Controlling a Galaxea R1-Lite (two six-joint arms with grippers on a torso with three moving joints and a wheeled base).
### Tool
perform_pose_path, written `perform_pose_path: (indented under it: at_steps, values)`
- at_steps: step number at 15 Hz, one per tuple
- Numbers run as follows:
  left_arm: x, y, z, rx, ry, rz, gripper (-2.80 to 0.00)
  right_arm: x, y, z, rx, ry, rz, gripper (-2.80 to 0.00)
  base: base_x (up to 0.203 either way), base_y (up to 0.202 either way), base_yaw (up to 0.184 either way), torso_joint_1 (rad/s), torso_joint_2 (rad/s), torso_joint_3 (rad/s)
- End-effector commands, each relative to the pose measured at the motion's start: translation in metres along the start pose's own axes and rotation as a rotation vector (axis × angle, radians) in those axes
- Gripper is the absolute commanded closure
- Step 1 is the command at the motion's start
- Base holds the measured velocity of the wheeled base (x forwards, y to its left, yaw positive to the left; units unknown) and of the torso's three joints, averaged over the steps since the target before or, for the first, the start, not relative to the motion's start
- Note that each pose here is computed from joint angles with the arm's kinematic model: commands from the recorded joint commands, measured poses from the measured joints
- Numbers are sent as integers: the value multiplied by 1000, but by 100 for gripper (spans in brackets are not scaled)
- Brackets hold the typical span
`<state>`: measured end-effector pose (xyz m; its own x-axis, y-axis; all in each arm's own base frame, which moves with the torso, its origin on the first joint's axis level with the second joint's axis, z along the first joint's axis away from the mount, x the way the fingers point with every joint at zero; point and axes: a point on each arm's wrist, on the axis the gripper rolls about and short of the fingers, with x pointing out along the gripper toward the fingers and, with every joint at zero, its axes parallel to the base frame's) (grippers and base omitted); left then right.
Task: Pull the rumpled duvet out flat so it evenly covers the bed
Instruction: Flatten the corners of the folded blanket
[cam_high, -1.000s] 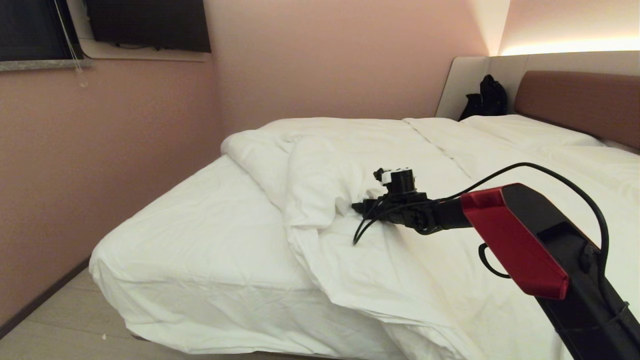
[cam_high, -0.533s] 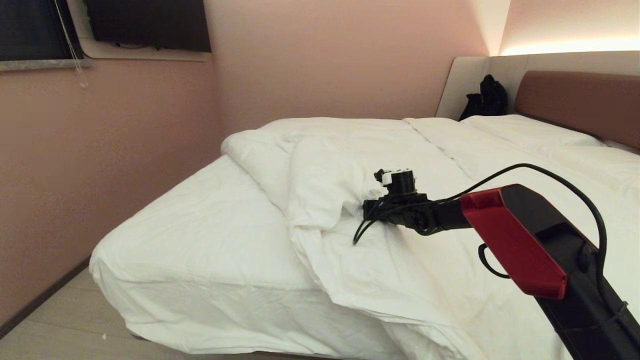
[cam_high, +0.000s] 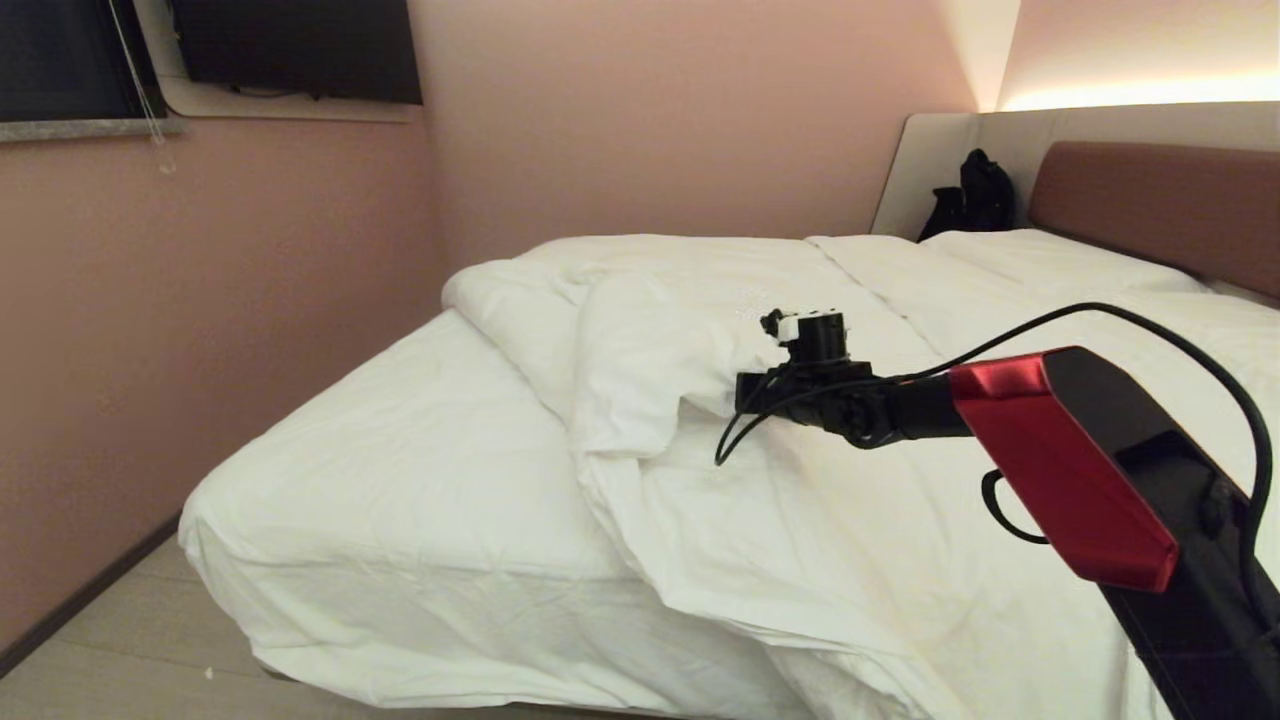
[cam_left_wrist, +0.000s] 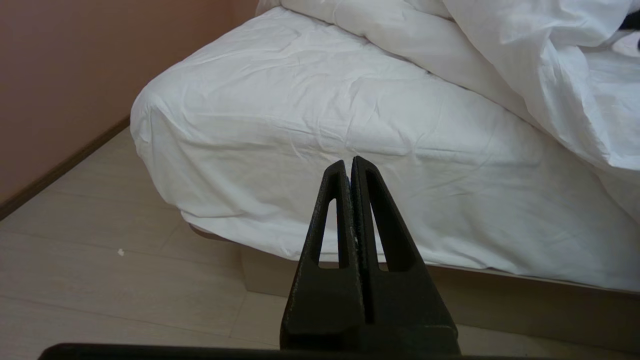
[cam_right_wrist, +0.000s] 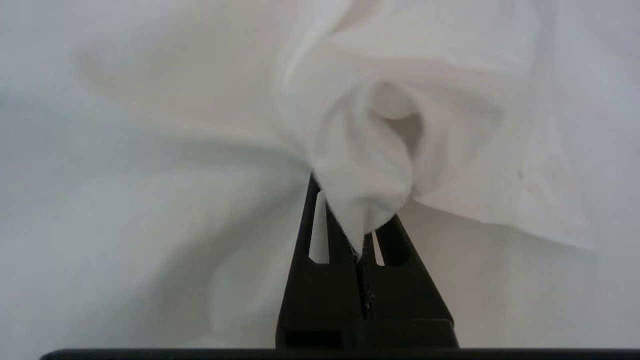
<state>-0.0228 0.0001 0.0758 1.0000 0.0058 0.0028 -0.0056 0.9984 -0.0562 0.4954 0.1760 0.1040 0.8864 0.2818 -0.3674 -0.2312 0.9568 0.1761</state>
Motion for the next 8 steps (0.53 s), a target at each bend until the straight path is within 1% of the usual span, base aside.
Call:
perform_pose_path:
  at_steps: [1,2,3,4,6,8]
  values:
    - [0,0,0,-1,0,0,0,-26,15,34,1,-72,32,0,0,0,0,0,0,0]
    - [0,0,0,-2,0,0,0,-37,26,42,0,-80,52,0,0,0,0,0,0,0]
    - [0,0,0,-1,0,0,0,-39,30,43,2,-74,58,0,0,0,0,0,0,0]
    - [0,0,0,-1,0,0,0,-48,40,49,15,-82,79,0,0,0,0,0,0,0]
    - [0,0,0,-1,0,0,0,-73,76,60,58,-74,155,0,0,0,0,0,0,0]
    - [0,0,0,-1,0,0,0,-89,98,63,96,-40,216,0,0,0,0,0,0,0]
